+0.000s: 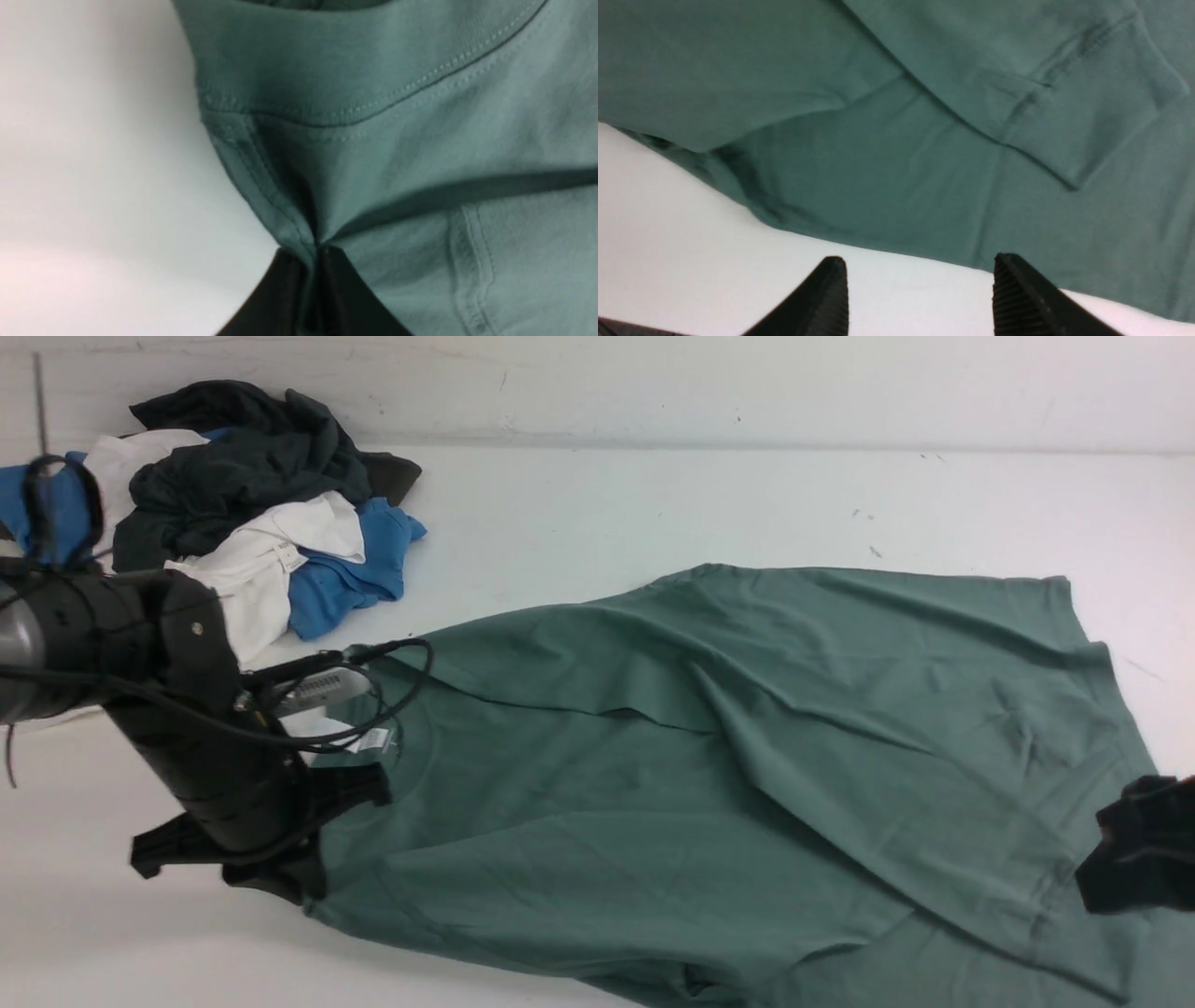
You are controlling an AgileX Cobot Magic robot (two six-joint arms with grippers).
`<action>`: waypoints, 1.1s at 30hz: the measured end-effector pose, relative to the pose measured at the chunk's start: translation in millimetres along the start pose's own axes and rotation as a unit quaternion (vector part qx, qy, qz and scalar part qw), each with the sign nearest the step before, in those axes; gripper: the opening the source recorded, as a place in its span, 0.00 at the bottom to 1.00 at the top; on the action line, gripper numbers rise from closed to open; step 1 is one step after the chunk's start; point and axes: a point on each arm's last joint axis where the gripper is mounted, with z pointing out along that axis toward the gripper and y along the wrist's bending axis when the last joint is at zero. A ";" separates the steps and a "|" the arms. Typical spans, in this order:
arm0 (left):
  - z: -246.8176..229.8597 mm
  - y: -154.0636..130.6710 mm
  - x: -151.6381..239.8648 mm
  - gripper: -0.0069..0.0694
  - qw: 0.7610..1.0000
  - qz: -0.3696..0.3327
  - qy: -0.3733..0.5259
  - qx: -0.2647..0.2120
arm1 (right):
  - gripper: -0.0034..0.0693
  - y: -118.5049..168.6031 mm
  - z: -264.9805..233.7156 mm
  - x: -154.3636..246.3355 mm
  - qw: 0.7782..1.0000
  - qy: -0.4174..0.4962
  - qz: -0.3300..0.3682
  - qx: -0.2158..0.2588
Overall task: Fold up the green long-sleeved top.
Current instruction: Use both arms simultaneously to clamp the lower edge of the clothing fabric
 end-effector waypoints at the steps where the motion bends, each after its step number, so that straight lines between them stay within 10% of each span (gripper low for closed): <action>1: -6.6 10.7 -2.0 0.12 1.000 -0.006 -0.002 -0.010 | 0.58 -1.2 5.6 3.4 1.000 0.007 0.002 0.001; 15: -35.2 45.9 1.6 0.12 0.997 -0.005 -0.002 -0.071 | 0.58 -26.8 80.2 71.9 0.990 0.123 0.030 0.056; 33: -35.4 46.7 1.5 0.12 0.997 0.017 -0.001 -0.075 | 0.53 -42.2 134.1 54.7 0.968 0.218 0.049 0.114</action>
